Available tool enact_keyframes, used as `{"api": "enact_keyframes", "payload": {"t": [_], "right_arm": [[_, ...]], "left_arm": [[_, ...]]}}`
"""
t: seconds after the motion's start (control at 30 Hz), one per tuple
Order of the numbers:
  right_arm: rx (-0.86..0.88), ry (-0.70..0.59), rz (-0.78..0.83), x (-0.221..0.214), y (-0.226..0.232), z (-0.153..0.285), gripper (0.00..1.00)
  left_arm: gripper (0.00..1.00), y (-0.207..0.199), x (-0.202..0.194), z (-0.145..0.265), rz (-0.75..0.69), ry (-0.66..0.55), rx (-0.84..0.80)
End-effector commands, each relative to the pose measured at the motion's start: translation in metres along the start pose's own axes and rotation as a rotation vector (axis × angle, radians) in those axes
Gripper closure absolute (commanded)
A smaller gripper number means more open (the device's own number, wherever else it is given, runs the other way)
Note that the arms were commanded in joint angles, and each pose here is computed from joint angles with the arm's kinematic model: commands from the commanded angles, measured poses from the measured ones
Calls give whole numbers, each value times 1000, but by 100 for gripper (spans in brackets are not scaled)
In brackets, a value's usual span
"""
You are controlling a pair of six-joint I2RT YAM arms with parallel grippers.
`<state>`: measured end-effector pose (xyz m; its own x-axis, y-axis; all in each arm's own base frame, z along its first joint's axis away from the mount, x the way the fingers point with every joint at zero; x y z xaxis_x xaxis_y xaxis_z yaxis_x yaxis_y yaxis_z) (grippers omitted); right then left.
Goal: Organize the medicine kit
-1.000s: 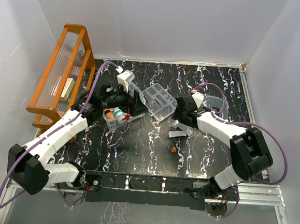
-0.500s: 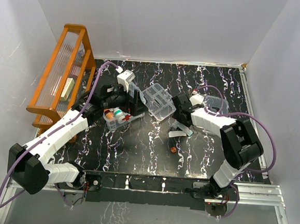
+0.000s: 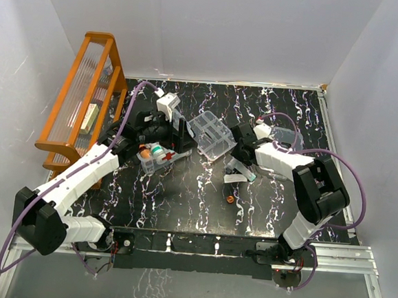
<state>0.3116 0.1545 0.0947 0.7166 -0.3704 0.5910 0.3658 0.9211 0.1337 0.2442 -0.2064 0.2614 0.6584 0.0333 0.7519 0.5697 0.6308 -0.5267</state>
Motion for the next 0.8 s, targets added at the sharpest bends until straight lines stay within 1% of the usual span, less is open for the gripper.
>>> {"api": "enact_keyframes", "payload": {"t": [0.0, 0.17, 0.3, 0.5, 0.6, 0.77], "right_arm": [[84, -71, -28, 19, 16, 8, 70], [116, -129, -49, 32, 18, 20, 72], [146, -210, -45, 46, 16, 35, 72], [220, -355, 106, 72, 17, 61, 72], [293, -423, 206, 83, 24, 71, 72], [386, -465, 269, 90, 41, 71, 72]], "left_arm": [[18, -9, 13, -1, -5, -18, -26], [18, -11, 15, -2, 2, -27, -29], [18, -11, 19, -1, 9, -52, -12], [18, -11, 27, 8, 16, -106, 49], [17, -10, 31, 13, 26, -145, 91], [17, -8, 33, 18, 47, -187, 128]]}}
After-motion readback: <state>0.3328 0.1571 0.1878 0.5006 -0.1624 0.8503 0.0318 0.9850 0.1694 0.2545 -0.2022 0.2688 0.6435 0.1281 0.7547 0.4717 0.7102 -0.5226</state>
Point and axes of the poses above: each gripper's point midway between its finger pads, its own z axis back along the fingers, its own y axis along the line the jaws close on, x = y × z, the point moved 7 cm from there along z, back along the fingers, and after that the axes turned 6 degrees about z, right-handed, at the moved point
